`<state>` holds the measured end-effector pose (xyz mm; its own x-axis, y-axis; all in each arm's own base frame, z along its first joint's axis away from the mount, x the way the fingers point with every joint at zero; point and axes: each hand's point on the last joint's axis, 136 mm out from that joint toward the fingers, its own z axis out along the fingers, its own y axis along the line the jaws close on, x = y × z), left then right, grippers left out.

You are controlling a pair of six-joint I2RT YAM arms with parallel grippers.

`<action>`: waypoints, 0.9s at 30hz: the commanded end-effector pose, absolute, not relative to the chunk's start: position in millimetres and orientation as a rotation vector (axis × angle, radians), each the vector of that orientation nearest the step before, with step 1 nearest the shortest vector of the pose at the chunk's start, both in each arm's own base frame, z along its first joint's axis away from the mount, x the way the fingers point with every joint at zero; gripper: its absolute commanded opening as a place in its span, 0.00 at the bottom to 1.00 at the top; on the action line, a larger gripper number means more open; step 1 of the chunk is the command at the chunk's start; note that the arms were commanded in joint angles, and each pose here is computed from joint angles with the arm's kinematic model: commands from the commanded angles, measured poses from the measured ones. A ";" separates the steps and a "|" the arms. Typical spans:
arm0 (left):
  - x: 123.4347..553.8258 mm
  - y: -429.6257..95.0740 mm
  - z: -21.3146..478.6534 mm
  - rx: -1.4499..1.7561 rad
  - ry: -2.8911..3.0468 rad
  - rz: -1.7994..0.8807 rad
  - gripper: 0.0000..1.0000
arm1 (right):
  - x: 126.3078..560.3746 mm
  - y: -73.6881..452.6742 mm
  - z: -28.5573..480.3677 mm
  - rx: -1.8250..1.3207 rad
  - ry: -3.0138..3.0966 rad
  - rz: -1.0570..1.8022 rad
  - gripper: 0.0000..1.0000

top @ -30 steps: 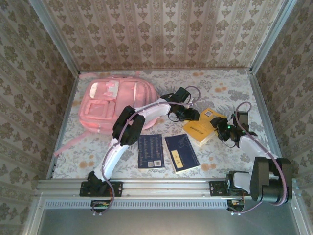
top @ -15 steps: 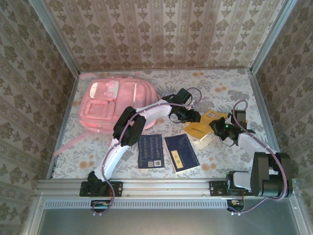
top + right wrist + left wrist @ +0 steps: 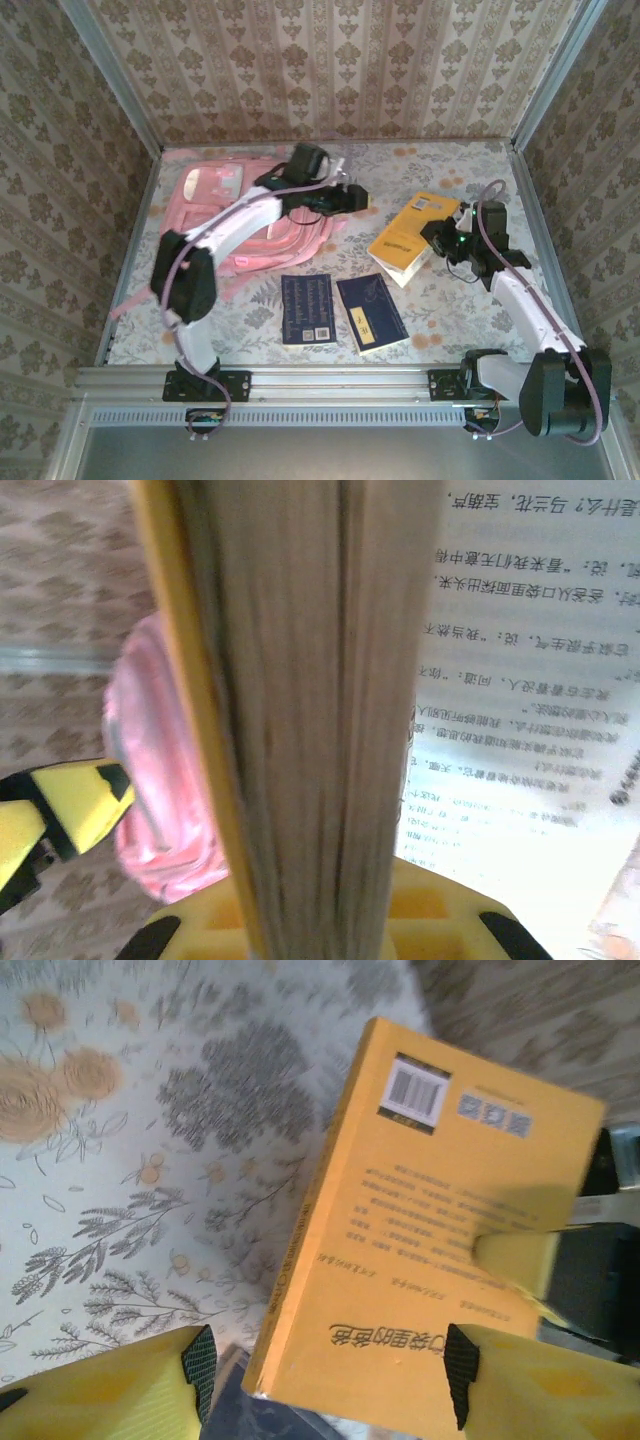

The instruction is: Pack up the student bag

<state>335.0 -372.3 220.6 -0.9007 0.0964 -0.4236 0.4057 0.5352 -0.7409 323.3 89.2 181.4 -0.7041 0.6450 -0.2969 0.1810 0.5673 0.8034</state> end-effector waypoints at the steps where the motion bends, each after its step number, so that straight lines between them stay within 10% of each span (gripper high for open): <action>1: 323.2 -356.3 219.7 0.281 2.407 -1.496 0.66 | 315.3 113.5 236.9 0.416 2.125 1.163 0.03; 18: 273.8 -368.8 237.7 0.366 2.269 -1.810 0.65 | 295.9 191.8 285.9 0.148 2.037 1.457 0.01; 27: 267.4 -359.2 247.2 0.355 2.218 -1.820 0.35 | 299.8 194.0 273.0 0.178 2.075 1.395 0.04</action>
<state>273.2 -363.8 219.7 -0.9583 0.0399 -0.2831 0.2839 0.2500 -0.9257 291.7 190.4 236.4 -0.8446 0.4278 -0.3219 -0.1125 0.4459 0.8880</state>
